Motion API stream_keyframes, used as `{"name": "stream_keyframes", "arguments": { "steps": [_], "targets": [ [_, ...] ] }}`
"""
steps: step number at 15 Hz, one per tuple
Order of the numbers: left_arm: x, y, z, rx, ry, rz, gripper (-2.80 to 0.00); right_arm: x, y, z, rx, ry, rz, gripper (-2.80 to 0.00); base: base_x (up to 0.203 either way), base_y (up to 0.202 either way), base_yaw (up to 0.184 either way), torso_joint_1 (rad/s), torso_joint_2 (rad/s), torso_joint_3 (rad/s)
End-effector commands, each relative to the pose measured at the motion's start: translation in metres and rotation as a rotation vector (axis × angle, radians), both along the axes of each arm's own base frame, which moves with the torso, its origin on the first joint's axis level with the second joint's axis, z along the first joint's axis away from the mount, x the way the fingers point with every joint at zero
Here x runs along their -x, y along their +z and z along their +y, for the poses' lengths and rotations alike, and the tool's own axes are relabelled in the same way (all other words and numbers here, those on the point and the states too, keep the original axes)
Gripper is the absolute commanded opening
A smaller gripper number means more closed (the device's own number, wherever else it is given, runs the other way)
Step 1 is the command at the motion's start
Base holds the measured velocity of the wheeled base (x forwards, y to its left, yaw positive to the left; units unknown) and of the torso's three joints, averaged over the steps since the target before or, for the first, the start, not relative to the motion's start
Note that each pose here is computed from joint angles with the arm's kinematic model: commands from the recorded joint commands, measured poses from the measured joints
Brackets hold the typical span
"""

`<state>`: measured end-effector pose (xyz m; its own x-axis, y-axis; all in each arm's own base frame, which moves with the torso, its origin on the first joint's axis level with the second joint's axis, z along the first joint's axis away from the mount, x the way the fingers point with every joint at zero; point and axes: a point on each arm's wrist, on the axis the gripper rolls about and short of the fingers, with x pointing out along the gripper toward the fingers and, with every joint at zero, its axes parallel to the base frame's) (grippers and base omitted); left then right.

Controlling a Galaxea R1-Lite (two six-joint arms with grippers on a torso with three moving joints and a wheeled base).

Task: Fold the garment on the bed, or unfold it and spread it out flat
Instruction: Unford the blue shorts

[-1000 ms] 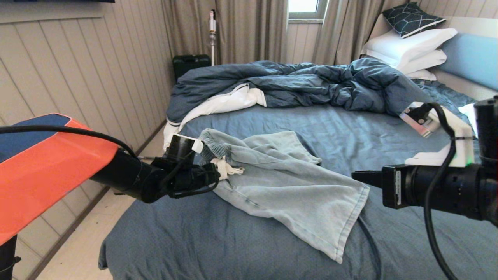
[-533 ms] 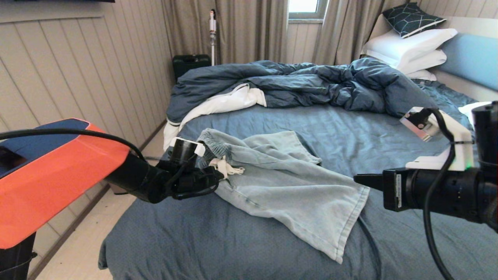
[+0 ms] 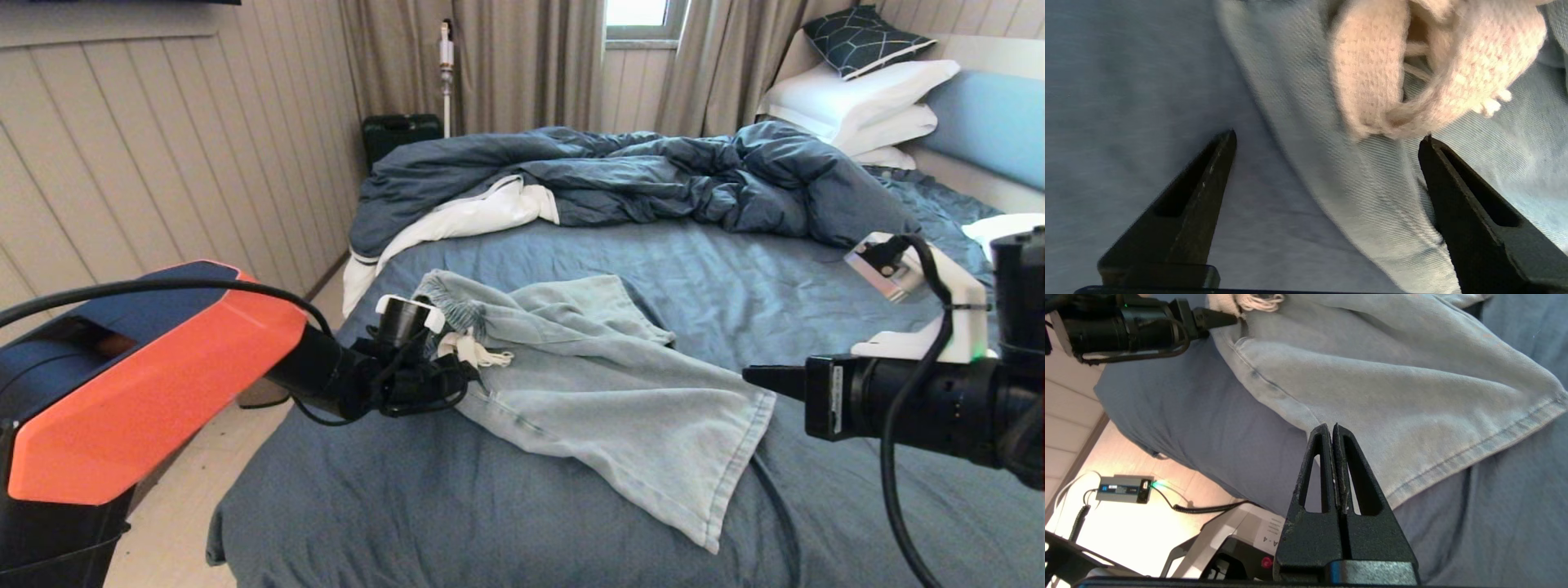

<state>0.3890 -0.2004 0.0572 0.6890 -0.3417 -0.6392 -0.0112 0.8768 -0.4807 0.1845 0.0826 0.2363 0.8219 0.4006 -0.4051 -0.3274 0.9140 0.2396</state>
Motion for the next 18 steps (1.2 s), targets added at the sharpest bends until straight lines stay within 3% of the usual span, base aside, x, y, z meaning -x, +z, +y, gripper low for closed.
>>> {"name": "stream_keyframes", "arguments": {
  "steps": [1,2,9,14,16,18],
  "targets": [
    [-0.003,-0.005,-0.005,0.001,-0.001,0.007,0.0,0.0,-0.003,-0.003,0.0,-0.009,0.01,-2.8,0.0,0.0,0.0,0.0,0.0,0.0],
    [-0.003,-0.007,-0.005,-0.002,-0.001,0.007,-2.8,0.0,-0.004,-0.003,0.001,-0.011,0.013,-2.8,0.0,0.0,0.0,0.0,0.0,0.0],
    [0.0,-0.007,-0.009,-0.006,0.0,0.013,-2.8,0.002,0.0,-0.006,-0.006,-0.019,-0.005,-2.8,0.0,0.0,0.0,0.0,0.0,0.0],
    [0.038,0.002,0.005,-0.119,0.096,0.041,-2.8,0.008,-0.005,-0.01,-0.01,-0.011,0.012,-2.8,0.0,0.0,0.0,0.0,0.0,0.0],
    [0.06,0.018,0.011,-0.132,0.095,0.042,-2.8,0.013,-0.008,-0.012,-0.012,-0.006,0.015,-2.8,0.0,0.0,0.0,0.0,0.0,0.0],
    [0.088,0.023,0.01,-0.173,0.084,0.123,-2.8,0.015,-0.007,-0.015,-0.016,-0.013,0.011,-2.8,0.0,0.0,0.0,0.0,0.0,0.0]
  ]
}}
